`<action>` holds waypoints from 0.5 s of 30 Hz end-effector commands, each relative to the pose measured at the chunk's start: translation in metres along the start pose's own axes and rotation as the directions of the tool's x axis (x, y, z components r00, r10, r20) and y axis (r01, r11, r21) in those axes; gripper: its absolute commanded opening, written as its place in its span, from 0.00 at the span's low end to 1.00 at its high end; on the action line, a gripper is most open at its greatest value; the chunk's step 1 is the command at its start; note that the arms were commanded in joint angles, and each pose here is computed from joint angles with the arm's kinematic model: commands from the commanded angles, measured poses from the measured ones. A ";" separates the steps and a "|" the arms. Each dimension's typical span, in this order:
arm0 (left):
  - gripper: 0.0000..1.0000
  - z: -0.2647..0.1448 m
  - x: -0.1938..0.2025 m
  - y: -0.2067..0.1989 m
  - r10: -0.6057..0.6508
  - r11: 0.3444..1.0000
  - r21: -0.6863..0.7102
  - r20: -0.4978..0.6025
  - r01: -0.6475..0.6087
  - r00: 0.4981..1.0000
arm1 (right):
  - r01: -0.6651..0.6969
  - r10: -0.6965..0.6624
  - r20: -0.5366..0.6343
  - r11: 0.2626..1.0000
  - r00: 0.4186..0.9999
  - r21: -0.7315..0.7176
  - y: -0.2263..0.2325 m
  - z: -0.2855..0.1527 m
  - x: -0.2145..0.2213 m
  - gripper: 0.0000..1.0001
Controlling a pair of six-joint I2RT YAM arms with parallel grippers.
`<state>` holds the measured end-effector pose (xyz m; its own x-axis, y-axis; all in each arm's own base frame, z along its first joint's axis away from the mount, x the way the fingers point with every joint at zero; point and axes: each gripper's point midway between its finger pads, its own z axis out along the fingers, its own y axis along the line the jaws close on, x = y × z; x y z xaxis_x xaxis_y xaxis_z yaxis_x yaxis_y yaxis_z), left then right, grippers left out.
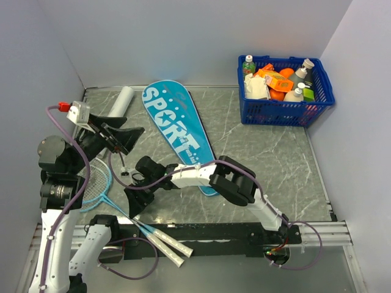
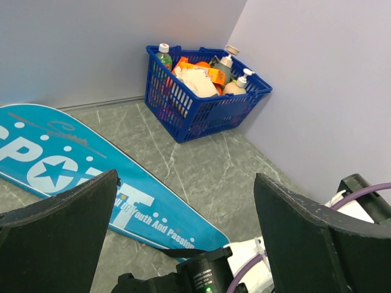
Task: Pack up the badminton gear
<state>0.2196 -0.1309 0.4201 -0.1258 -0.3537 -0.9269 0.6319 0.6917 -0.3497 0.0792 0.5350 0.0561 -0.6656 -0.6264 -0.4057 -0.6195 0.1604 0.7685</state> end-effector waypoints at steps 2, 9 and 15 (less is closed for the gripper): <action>0.97 0.000 -0.012 -0.004 0.030 1.000 0.000 0.027 -0.030 0.999 | 0.012 -0.011 0.012 0.995 1.000 -0.094 0.013 0.012 -0.008 0.67; 0.96 0.001 -0.011 -0.002 0.028 1.000 -0.002 0.027 -0.028 0.999 | -0.011 0.011 -0.001 0.991 1.000 -0.136 0.015 0.019 -0.004 0.67; 0.96 0.002 -0.012 0.000 0.032 0.999 -0.012 0.028 -0.032 0.999 | -0.042 0.036 -0.032 0.982 0.999 -0.185 0.019 0.028 0.006 0.67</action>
<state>0.2246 -0.1291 0.4184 -0.1272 -0.3545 -0.9264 0.6188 0.7016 -0.3534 0.0642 0.5445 0.0503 -0.6930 -0.6342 -0.3428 -0.5251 0.1183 0.8428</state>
